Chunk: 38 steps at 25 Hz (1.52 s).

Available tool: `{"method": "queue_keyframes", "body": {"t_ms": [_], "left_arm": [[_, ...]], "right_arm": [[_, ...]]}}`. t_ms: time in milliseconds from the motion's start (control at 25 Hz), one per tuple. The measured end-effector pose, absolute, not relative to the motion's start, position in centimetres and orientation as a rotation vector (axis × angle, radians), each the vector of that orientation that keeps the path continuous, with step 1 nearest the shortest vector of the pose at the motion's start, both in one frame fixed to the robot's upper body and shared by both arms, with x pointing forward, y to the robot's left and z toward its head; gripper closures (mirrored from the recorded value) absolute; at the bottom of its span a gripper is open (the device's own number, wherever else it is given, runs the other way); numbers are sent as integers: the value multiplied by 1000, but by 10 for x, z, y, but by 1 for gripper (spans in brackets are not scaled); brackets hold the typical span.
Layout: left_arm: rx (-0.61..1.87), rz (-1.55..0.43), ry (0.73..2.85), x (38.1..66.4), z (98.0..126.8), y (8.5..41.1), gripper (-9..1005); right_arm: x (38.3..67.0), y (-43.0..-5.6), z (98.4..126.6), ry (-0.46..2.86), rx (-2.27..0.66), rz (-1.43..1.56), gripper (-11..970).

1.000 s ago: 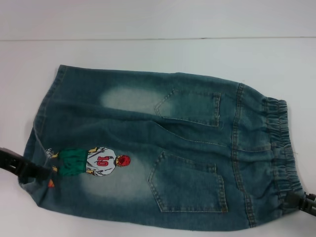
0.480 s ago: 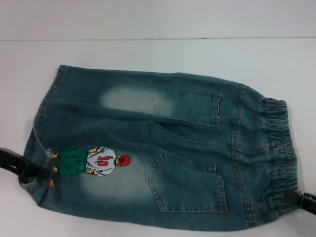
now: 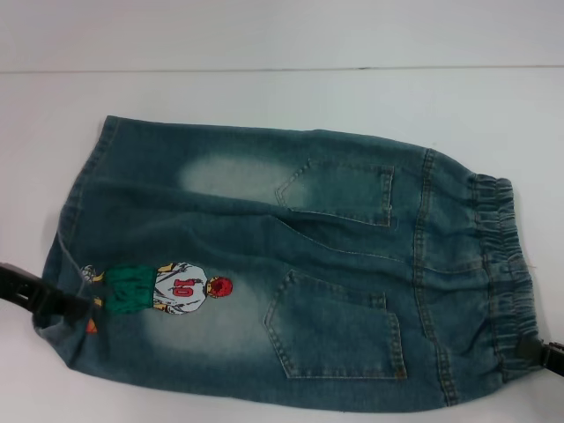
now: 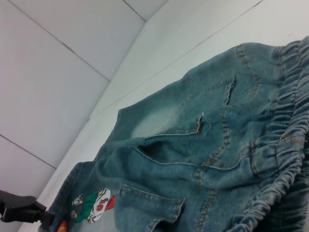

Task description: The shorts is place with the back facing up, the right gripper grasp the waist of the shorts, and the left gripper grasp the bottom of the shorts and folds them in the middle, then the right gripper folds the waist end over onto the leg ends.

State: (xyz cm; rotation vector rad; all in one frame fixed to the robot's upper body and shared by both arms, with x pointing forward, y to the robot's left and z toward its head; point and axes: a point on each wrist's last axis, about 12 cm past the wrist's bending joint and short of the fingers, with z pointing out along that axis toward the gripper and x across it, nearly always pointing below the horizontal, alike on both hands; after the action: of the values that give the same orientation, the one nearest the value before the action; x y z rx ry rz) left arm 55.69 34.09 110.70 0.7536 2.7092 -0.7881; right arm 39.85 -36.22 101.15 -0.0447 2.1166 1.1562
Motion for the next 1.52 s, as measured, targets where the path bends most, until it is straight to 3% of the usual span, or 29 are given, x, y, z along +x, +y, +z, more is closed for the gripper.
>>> {"method": "queue_keyframes", "body": {"t_ms": [1120,1520], "left_arm": [[434,-673,2639,550,1108,386,945],[381,-696,2563,555,1113,387,945]], "right_arm": [[425,-359,1022,2105,-108,1159,912],[441,-364,1034,2106,-141,1139,910]]}}
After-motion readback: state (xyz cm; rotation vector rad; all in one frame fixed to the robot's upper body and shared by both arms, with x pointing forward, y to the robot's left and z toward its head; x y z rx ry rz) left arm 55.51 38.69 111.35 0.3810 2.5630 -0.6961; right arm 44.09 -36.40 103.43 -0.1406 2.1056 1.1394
